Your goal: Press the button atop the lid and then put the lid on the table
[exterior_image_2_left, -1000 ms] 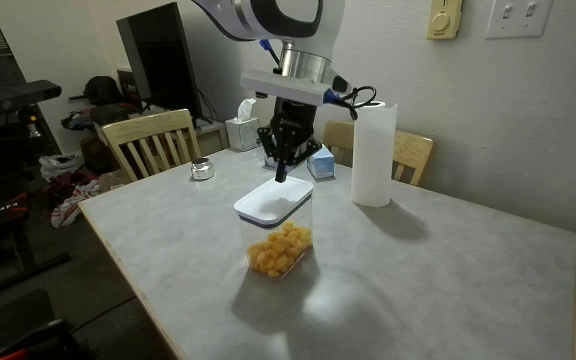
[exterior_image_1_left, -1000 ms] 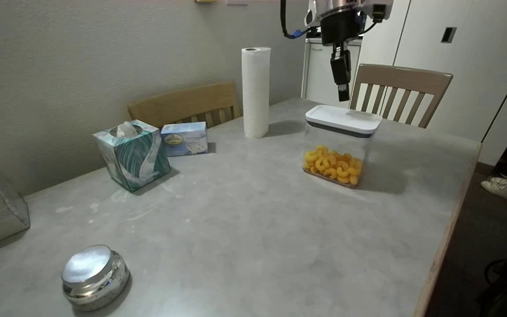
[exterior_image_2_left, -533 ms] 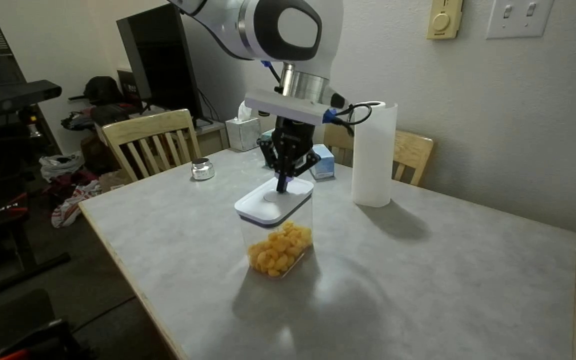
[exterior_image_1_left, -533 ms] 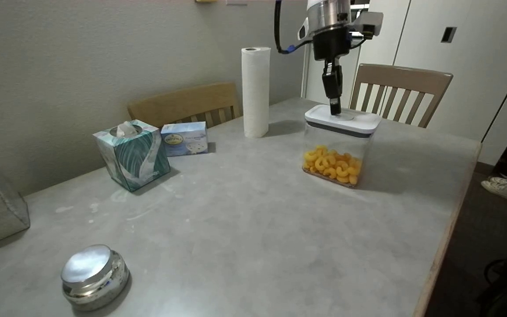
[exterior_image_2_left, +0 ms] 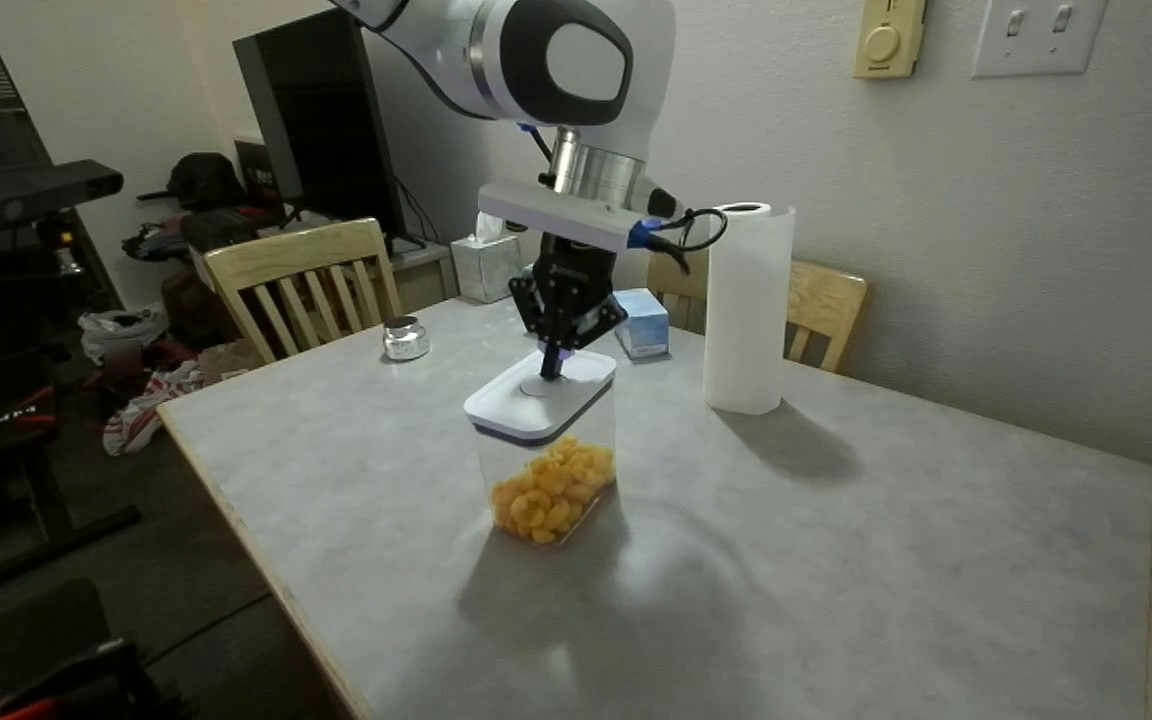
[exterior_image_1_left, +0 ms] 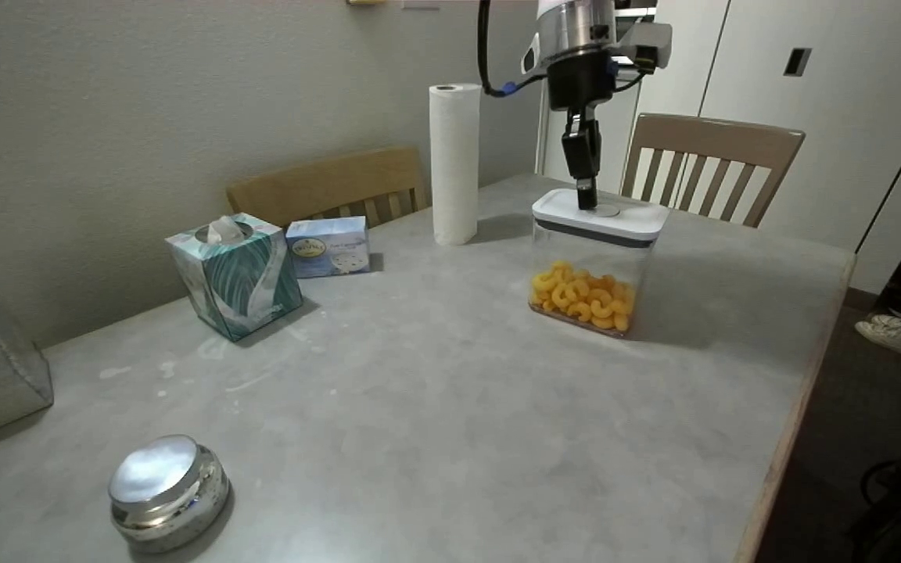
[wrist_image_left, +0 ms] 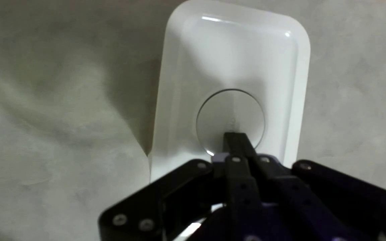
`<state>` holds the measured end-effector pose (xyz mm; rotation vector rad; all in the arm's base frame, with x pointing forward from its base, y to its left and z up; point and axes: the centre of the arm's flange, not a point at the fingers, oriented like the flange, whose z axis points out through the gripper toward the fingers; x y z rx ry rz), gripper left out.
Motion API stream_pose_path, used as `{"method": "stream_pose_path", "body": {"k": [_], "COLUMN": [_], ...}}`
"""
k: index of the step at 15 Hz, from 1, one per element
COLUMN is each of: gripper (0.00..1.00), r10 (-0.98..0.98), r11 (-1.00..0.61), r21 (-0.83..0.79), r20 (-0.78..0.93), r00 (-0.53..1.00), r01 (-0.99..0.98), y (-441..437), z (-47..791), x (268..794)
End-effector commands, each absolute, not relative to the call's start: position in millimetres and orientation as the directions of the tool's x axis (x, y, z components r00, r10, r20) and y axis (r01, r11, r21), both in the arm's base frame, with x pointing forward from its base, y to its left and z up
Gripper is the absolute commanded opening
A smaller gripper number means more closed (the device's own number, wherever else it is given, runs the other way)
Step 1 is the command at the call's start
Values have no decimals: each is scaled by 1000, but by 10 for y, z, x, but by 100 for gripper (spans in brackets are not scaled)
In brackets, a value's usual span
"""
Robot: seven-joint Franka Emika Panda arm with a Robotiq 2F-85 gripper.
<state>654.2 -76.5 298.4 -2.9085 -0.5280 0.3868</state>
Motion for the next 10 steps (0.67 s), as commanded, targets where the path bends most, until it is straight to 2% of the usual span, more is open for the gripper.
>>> {"method": "stream_pose_path", "body": {"k": [1,10], "gripper": [0,0], "r10": [332,248], "r11": [-934,-967], "r21": [-220,-118], "r20": [-237,-278], "r00": [913,928], "r01": [283,224], "y": [-659,-630], "z": [2852,3272], "x": [6457,6381]}}
